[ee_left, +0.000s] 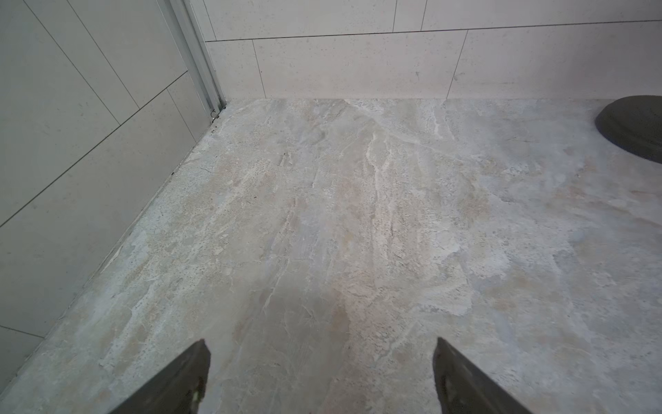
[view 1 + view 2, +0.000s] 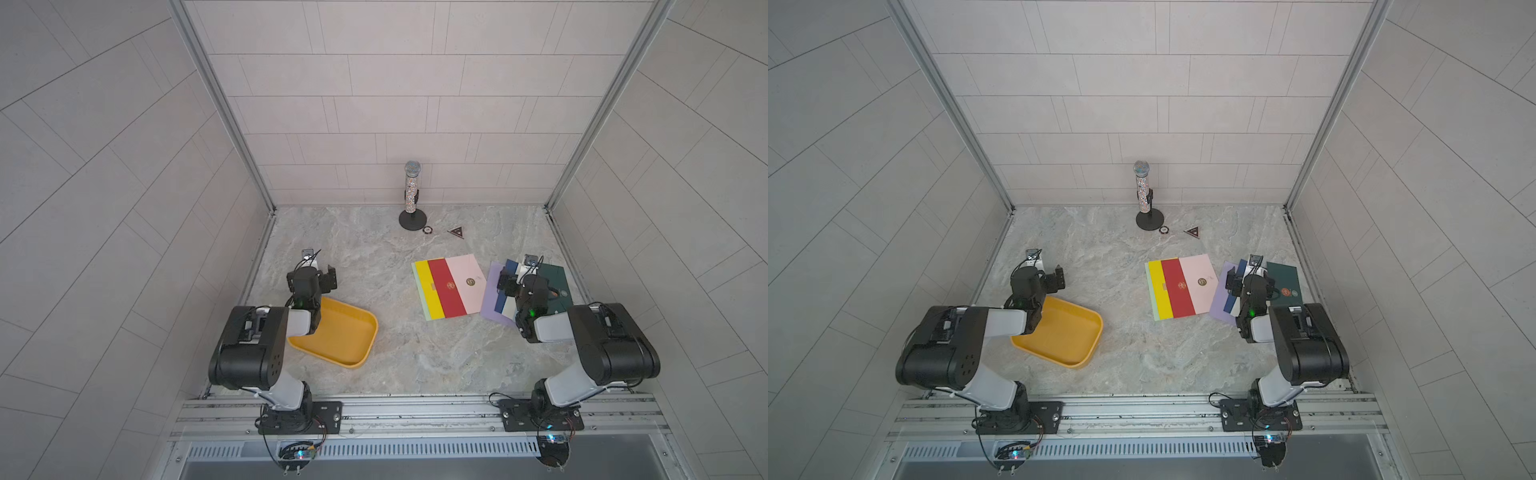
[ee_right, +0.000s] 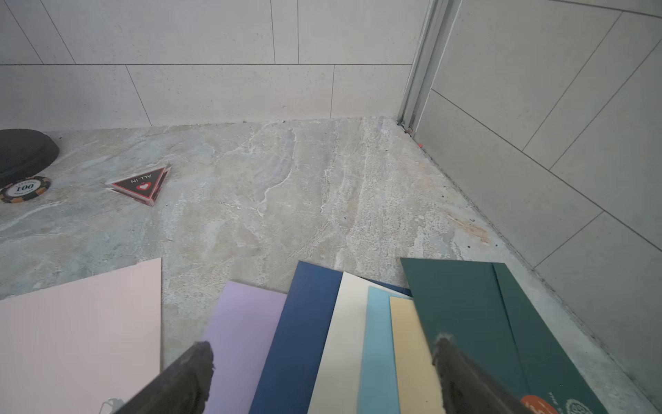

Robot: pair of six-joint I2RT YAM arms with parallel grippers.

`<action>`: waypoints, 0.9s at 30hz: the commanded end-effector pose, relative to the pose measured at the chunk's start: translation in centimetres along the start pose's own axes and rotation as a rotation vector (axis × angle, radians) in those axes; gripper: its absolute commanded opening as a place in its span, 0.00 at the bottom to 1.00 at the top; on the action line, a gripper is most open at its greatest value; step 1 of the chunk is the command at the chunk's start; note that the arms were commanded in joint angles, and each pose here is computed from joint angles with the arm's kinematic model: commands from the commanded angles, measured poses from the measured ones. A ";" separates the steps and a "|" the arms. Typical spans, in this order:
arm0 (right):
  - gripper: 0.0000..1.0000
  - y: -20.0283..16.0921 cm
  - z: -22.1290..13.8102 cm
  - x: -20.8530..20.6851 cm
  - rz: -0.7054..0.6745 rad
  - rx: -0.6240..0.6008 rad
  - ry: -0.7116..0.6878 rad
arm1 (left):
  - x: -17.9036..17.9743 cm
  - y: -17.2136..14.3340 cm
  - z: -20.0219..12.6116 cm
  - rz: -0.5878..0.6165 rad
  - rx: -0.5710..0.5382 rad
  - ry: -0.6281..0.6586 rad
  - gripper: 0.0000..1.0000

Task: Put the sealed envelopes into the storage box
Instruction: Move the storage box to the center of the board.

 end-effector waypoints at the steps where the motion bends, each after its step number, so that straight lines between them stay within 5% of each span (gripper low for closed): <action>1: 1.00 0.4 0.2 0.0 -0.010 -0.004 -0.009 | 0.0 0.1 -0.2 -0.010 -0.010 -0.006 1.00; 27: 1.00 0.4 0.2 0.0 -0.015 -0.003 -0.018 | 0.0 0.0 -0.2 -0.009 -0.009 -0.006 1.00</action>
Point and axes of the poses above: each gripper's point midway between its finger pads, its own z axis out along the fingers, its own x axis along the line the jaws close on, y = z × x, the point moved 5 cm from there along -z, back along the fingers, and after that the axes turned 10 degrees about -z, right-handed, at the moved point
